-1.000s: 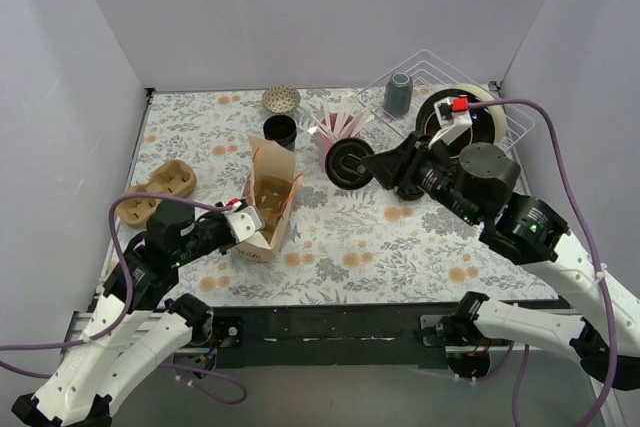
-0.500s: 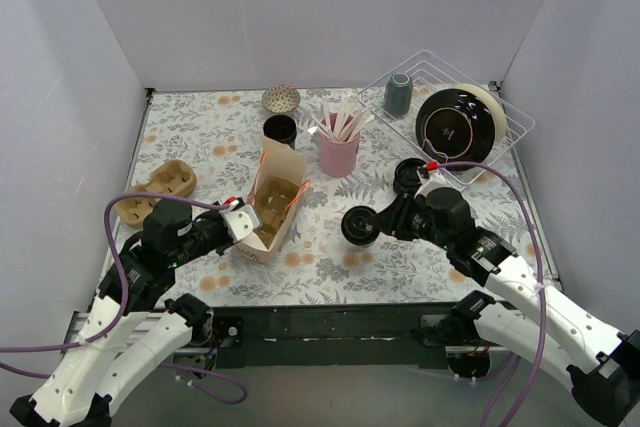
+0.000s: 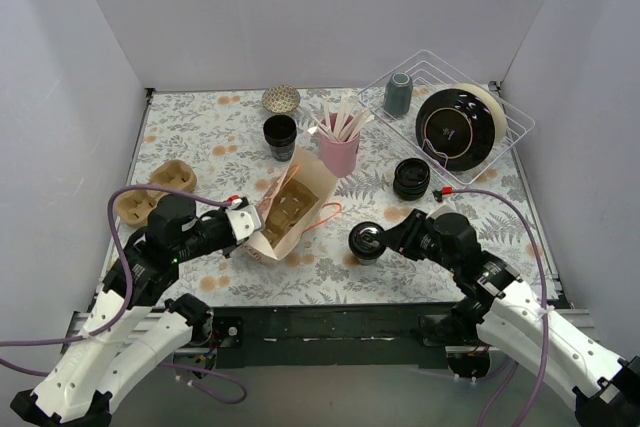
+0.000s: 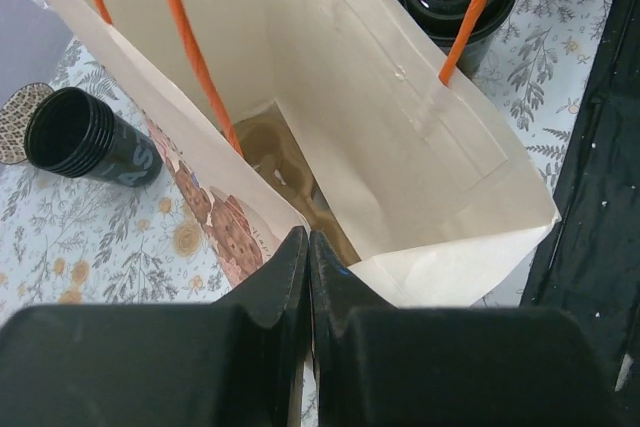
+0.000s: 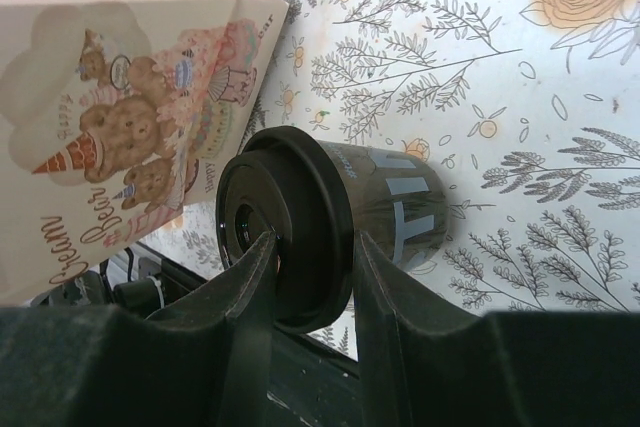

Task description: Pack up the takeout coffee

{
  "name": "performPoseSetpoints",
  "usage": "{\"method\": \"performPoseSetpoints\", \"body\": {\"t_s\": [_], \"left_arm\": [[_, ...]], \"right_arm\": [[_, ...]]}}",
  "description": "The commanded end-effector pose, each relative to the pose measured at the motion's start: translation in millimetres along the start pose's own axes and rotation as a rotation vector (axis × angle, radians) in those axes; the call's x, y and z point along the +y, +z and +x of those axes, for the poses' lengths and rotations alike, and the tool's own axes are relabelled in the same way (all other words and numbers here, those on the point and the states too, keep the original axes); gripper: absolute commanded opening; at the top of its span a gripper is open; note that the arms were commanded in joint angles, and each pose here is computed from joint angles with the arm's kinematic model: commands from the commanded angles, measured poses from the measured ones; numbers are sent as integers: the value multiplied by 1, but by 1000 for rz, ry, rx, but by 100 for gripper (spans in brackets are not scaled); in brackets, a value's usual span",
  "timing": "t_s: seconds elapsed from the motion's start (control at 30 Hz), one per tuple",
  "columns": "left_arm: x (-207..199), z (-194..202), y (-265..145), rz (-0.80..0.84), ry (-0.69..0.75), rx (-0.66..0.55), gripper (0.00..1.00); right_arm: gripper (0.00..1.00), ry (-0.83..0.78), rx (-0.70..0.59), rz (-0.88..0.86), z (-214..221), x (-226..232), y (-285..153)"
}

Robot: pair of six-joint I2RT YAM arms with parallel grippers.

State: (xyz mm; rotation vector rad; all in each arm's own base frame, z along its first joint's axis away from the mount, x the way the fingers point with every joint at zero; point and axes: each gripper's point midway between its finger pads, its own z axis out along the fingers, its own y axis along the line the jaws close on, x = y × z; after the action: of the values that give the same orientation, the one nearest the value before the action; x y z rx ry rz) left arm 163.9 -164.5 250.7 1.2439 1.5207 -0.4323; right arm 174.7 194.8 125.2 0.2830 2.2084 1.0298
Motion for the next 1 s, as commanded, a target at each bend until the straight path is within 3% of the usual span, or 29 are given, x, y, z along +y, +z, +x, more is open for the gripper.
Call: {"method": "performPoseSetpoints", "body": {"t_s": [0.0,0.1,0.23,0.47,0.63,0.73,0.9,0.97], "left_arm": [[-3,-12,-1,28,-9,-35,1],[-2,-15,0,24,-17,-45,4],[-1,-18,0,18,-10,-59,0],[1,-23,7,41,42,-83,0],[4,-25,14,51,81,-91,0],[7,-25,19,52,97,-98,0],[15,-34,26,45,118,-118,0],[16,-36,28,47,121,-119,0]], "right_arm": [[39,29,-68,33,-17,2,-7],[57,9,-68,73,-22,3,-14],[66,-35,-50,122,-29,7,-25],[65,-225,-75,159,-72,48,-64],[65,-478,-135,-15,-120,130,-81],[65,-624,-75,-105,-127,164,-70],[65,-739,97,-204,-117,190,-31],[65,-769,85,-231,-123,200,-25]]}}
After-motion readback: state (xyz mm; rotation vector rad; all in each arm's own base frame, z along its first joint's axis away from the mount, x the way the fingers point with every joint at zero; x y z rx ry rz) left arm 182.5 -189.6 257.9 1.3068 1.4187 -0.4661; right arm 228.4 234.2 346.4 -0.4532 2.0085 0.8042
